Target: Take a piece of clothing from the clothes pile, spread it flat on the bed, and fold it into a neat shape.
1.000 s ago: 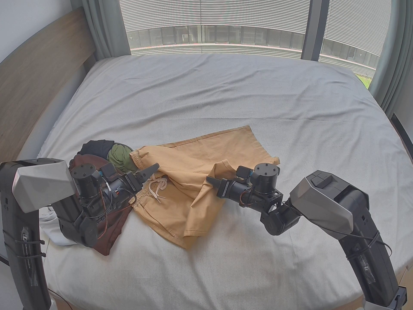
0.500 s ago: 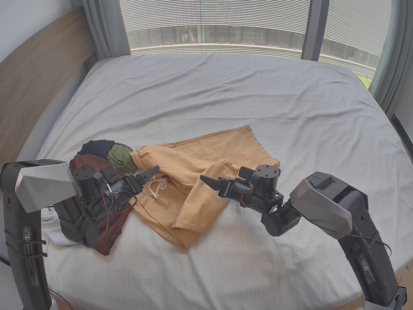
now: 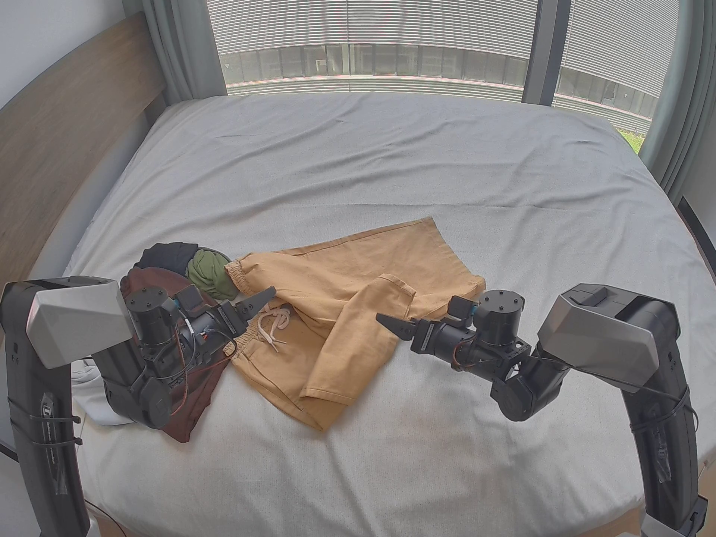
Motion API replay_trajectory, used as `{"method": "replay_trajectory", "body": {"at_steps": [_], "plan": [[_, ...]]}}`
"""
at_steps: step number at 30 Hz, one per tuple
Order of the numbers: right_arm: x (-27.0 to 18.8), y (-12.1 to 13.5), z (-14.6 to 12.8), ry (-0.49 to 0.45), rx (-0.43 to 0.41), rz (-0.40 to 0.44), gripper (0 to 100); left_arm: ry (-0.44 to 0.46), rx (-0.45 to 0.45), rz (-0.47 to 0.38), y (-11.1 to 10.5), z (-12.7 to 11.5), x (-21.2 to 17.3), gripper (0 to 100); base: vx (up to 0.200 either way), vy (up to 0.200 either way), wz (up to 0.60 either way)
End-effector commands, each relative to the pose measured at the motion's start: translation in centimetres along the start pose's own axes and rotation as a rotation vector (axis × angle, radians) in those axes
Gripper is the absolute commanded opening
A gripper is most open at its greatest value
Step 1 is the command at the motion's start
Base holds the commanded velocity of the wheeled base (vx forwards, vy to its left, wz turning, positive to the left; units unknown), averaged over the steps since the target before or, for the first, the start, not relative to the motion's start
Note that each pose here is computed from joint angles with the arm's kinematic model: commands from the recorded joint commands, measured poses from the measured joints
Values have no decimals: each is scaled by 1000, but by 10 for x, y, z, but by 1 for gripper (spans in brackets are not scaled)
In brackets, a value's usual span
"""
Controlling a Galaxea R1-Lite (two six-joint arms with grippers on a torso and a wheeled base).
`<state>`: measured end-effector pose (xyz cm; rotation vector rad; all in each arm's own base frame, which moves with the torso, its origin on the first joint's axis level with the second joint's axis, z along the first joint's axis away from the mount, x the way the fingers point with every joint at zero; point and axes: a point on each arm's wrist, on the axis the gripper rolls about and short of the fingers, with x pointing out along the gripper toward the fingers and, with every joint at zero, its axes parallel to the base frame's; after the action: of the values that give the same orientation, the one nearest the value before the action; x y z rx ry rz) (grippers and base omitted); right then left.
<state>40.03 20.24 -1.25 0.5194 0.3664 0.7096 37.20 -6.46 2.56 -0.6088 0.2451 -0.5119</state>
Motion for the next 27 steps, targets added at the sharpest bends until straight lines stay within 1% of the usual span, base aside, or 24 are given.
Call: {"method": "replay_trajectory", "body": {"at_steps": [1, 3, 9, 18, 21, 22, 27], "plan": [[-10, -9, -17, 45, 11, -34, 100, -3, 2, -3, -1, 1, 0, 100, 0, 0, 0], [-7, -17, -30, 64, 18, -42, 100, -3, 2, -3, -1, 1, 0, 100, 0, 0, 0], [2, -26, -43, 71, 20, -41, 100, -6, 3, -2, -1, 1, 0, 100, 0, 0, 0], [14, -21, -50, 76, 20, -15, 100, -3, 1, -1, -1, 1, 0, 100, 0, 0, 0], [17, -22, -54, 80, 30, -12, 100, -3, 1, -1, -1, 1, 0, 100, 0, 0, 0], [20, -20, -58, 77, 44, 0, 100, -2, 1, 0, 0, 0, 0, 100, 0, 0, 0], [24, -12, -55, 56, 64, 29, 100, -2, 1, 0, 0, 0, 0, 100, 0, 0, 0]]}}
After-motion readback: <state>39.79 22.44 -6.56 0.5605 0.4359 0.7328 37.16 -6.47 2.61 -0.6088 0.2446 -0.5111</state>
